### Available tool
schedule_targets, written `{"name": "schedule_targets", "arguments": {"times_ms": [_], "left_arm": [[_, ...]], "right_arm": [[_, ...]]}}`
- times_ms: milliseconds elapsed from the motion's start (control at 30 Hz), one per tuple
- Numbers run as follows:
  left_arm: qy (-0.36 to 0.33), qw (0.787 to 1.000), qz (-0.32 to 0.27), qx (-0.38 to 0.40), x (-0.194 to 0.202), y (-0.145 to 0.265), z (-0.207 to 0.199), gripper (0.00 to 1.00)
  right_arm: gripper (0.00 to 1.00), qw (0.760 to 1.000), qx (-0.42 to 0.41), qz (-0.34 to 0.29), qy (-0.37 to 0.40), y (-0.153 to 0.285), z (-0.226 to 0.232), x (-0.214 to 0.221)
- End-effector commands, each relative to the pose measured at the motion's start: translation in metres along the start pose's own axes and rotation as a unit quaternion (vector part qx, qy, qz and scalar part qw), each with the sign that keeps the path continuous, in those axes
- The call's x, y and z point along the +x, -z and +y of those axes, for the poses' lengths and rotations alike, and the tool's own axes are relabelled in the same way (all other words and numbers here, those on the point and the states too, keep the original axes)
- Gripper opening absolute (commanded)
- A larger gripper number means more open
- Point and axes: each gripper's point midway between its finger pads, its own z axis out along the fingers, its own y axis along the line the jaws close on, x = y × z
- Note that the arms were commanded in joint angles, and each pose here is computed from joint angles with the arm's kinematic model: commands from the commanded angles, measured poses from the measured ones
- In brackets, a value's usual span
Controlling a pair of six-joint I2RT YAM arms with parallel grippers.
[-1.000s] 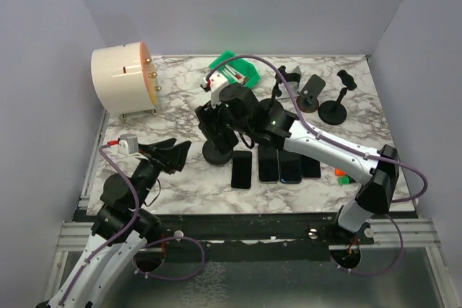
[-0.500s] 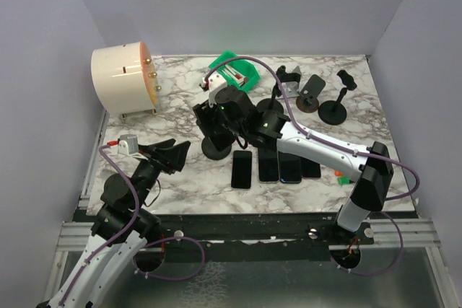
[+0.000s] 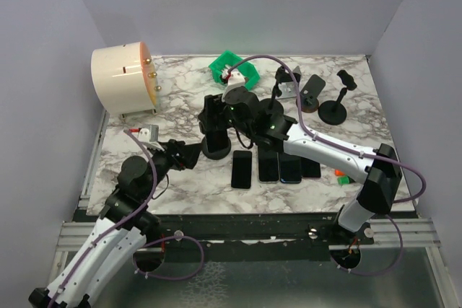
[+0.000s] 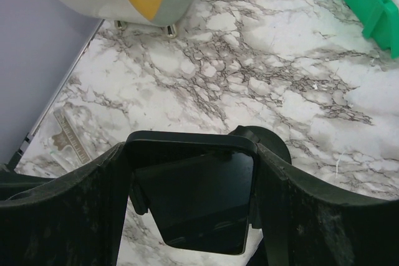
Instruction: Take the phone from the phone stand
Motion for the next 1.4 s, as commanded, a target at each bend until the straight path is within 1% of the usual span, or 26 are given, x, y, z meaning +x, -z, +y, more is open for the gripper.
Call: {"name": "schedule_targets", "arguments": {"times_ms": [0, 33, 67, 133, 200, 300, 400, 500, 533, 567, 633, 700, 800, 1000, 1200, 1367], "left_arm": [[0.013, 0.999, 0.032, -0.007, 0.001, -0.011, -0.005, 0.88], [0.023, 0.999, 0.033, -0.020, 0.001, -0.012, -0.001, 0.95], [0.027, 0.999, 0.032, -0.033, 0.000, -0.014, 0.002, 0.99], [0.035, 0.998, 0.036, -0.049, 0.000, -0.016, 0.005, 0.99], [0.031, 0.997, 0.044, -0.046, 0.001, -0.019, 0.003, 0.99], [0.004, 0.999, 0.049, 0.000, -0.003, -0.023, -0.013, 0.99], [-0.012, 0.999, 0.025, 0.025, -0.012, -0.024, -0.021, 0.99], [-0.019, 0.999, 0.021, 0.036, -0.011, -0.026, -0.023, 0.93], [-0.019, 0.999, 0.023, 0.029, -0.011, -0.028, -0.020, 0.89], [-0.019, 0.999, 0.029, 0.021, -0.008, -0.031, -0.017, 0.83], [-0.024, 0.998, 0.049, 0.010, -0.001, -0.038, -0.012, 0.68], [-0.024, 0.998, 0.065, 0.014, 0.006, -0.043, -0.013, 0.61], [-0.014, 0.998, 0.060, 0.025, 0.005, -0.048, -0.017, 0.61], [0.000, 0.998, 0.053, 0.040, 0.003, -0.052, -0.022, 0.66], [0.035, 0.996, 0.046, 0.069, 0.001, -0.055, -0.025, 0.67], [0.066, 0.994, 0.038, 0.077, -0.004, -0.057, -0.016, 0.63]], "right_arm": [[0.00, 0.999, -0.010, 0.022, -0.037, 0.004, 0.003, 0.017], [0.00, 0.999, -0.009, 0.022, -0.037, 0.005, 0.001, 0.018], [0.00, 0.999, -0.008, 0.021, -0.037, 0.004, 0.000, 0.019], [0.00, 0.999, -0.007, 0.023, -0.035, 0.004, -0.001, 0.021], [0.00, 0.999, -0.007, 0.023, -0.032, 0.004, -0.001, 0.022], [0.00, 0.999, -0.008, 0.022, -0.030, 0.003, -0.001, 0.022], [0.00, 0.999, -0.012, 0.022, -0.028, 0.003, 0.001, 0.022], [0.00, 0.999, -0.015, 0.024, -0.026, 0.003, 0.001, 0.023], [0.00, 0.999, -0.015, 0.024, -0.026, 0.003, 0.001, 0.023], [0.00, 0.999, -0.016, 0.024, -0.025, 0.003, 0.001, 0.023], [0.00, 0.999, -0.017, 0.026, -0.024, 0.003, 0.002, 0.023], [0.00, 0.999, -0.018, 0.025, -0.024, 0.004, 0.002, 0.023], [0.00, 0.999, -0.021, 0.026, -0.023, 0.004, 0.003, 0.023], [0.00, 0.999, -0.025, 0.028, -0.023, 0.005, 0.004, 0.024], [0.00, 0.999, -0.030, 0.028, -0.024, 0.007, 0.005, 0.023], [0.00, 0.999, -0.031, 0.027, -0.024, 0.009, 0.005, 0.023]]}}
